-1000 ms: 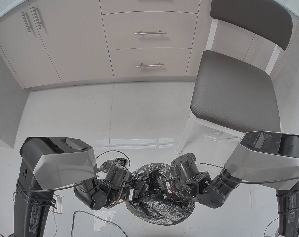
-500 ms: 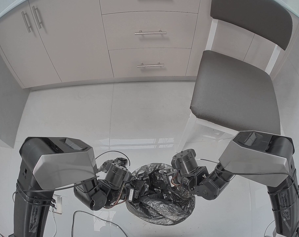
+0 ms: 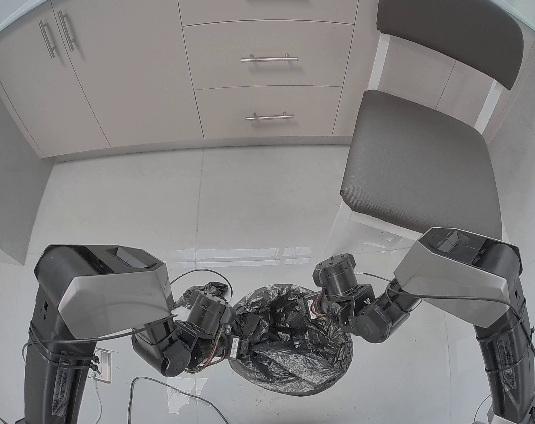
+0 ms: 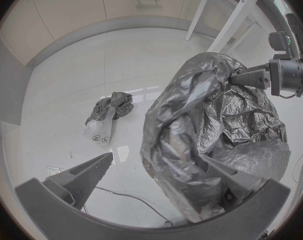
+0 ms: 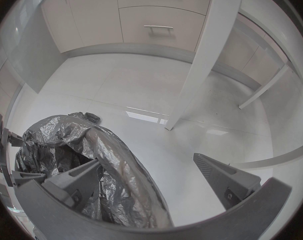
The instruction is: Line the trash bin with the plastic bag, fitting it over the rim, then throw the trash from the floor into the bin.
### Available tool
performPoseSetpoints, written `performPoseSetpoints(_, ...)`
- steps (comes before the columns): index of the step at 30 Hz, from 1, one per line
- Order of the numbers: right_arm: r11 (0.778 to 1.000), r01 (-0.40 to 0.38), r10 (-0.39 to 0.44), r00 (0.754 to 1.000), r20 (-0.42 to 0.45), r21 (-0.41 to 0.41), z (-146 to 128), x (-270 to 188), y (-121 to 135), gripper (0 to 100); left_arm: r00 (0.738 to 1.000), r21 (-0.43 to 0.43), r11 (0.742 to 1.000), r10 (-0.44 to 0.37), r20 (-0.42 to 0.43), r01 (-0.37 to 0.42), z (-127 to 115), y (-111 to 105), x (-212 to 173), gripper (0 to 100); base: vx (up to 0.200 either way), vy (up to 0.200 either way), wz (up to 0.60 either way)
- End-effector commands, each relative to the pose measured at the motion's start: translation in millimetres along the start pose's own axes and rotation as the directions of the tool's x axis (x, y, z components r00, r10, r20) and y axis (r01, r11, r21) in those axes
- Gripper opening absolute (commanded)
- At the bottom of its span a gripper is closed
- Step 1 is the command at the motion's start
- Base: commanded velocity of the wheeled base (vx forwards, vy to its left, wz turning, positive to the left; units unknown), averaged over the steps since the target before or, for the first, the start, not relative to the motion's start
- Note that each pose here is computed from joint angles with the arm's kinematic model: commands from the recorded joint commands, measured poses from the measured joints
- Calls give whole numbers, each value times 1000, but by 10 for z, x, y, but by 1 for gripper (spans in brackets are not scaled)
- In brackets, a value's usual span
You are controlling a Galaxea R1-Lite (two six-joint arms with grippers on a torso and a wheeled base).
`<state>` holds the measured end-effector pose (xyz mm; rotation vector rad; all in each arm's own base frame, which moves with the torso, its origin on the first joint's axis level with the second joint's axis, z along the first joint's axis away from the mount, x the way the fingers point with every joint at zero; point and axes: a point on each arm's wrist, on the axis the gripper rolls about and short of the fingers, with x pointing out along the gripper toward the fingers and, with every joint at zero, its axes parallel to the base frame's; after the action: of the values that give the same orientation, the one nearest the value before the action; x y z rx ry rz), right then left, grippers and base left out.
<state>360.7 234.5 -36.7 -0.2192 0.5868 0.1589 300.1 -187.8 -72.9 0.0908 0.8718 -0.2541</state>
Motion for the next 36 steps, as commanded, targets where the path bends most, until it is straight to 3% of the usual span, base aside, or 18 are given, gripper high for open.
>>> performPoseSetpoints(1,1000,-1,1,1000,-7,-5,-19,-20,4,100,1000,0,1000,0,0,0,-1,-1,2,100,0,0,0)
performPoseSetpoints(16,995,-69,66,997,-44,-72,-86,-537,156,100,1000,0,1000,-4,5,4,-24,6,-5,100,0,0,0)
performPoseSetpoints(24,991,-121,122,992,30,-61,240,-1210,33,100,997,-20,998,-63,32,64,-12,34,-150,100,0,0,0)
performPoseSetpoints(34,972,-232,226,961,160,22,596,-1716,-92,100,983,-40,992,-116,141,122,284,43,-783,100,0,0,0)
performPoseSetpoints(36,958,-271,246,947,207,99,708,-1831,-149,100,978,-49,991,-116,173,126,379,83,-963,100,0,0,0)
